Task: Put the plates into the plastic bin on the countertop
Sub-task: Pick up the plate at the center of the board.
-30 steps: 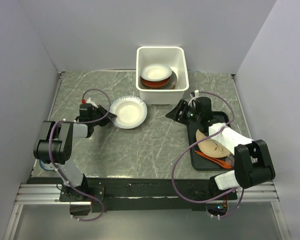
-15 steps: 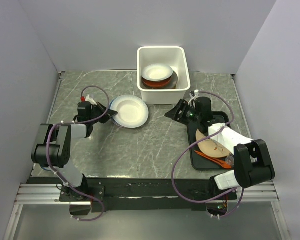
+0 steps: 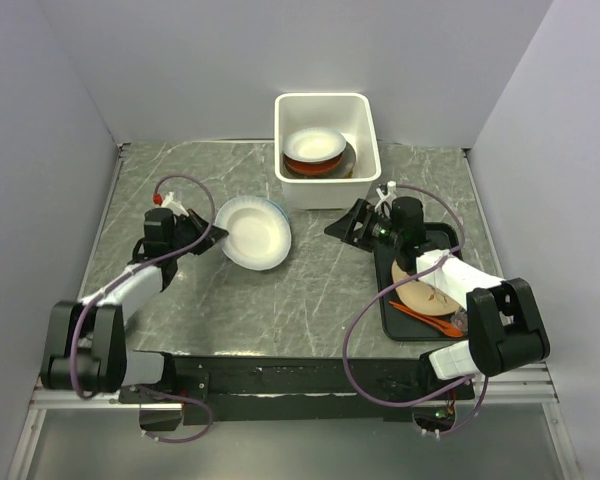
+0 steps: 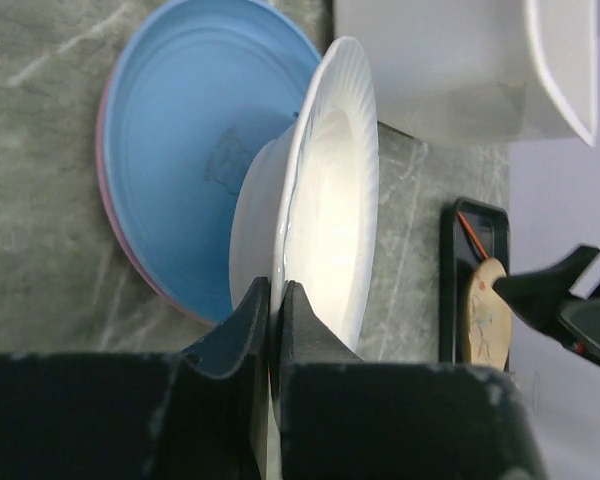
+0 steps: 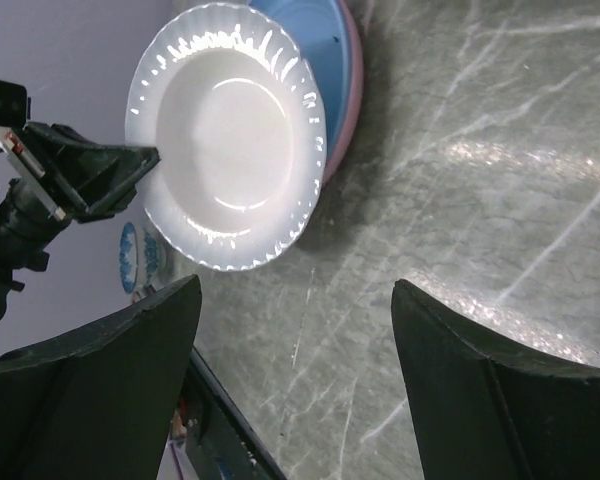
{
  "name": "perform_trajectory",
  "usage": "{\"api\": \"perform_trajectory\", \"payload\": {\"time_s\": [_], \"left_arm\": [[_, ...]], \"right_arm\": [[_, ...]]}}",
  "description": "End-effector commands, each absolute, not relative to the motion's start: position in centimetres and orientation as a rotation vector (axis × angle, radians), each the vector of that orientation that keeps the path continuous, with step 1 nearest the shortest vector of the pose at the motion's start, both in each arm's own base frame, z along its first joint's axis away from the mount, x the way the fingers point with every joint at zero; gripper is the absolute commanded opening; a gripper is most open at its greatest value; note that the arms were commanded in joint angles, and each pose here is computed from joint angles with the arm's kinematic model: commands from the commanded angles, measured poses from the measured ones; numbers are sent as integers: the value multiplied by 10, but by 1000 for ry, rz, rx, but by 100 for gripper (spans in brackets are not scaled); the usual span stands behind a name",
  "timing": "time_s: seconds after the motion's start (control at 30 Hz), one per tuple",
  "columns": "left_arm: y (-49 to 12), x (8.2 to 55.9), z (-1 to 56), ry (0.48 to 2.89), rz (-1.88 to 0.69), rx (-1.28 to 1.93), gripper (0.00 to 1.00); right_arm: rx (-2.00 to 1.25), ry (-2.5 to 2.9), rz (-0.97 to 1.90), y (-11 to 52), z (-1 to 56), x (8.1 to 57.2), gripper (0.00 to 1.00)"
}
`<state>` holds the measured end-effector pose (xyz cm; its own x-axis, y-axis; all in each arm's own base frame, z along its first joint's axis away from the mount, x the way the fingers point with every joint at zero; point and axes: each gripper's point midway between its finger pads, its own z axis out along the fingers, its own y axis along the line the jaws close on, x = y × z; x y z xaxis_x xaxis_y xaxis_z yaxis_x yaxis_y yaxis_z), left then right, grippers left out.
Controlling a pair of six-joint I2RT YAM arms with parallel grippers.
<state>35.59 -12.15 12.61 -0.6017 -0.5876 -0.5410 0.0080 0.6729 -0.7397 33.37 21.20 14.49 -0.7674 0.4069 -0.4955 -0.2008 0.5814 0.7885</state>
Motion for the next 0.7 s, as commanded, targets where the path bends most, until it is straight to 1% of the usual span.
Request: {"api": "perform_trajectory", "payload": {"time_s": [0.0, 0.27, 0.67], "left_arm": [[-139, 343, 204, 1853, -1039, -225, 1], [-154, 325, 231, 1786, -1148, -112, 1], [-182, 318, 237, 1782, -1265, -7, 1]], "right_arm": [[58, 2066, 1277, 235, 168, 332, 84], [14, 2090, 1393, 265, 158, 323, 84], [57, 2092, 1434, 280, 145, 317, 84]]}}
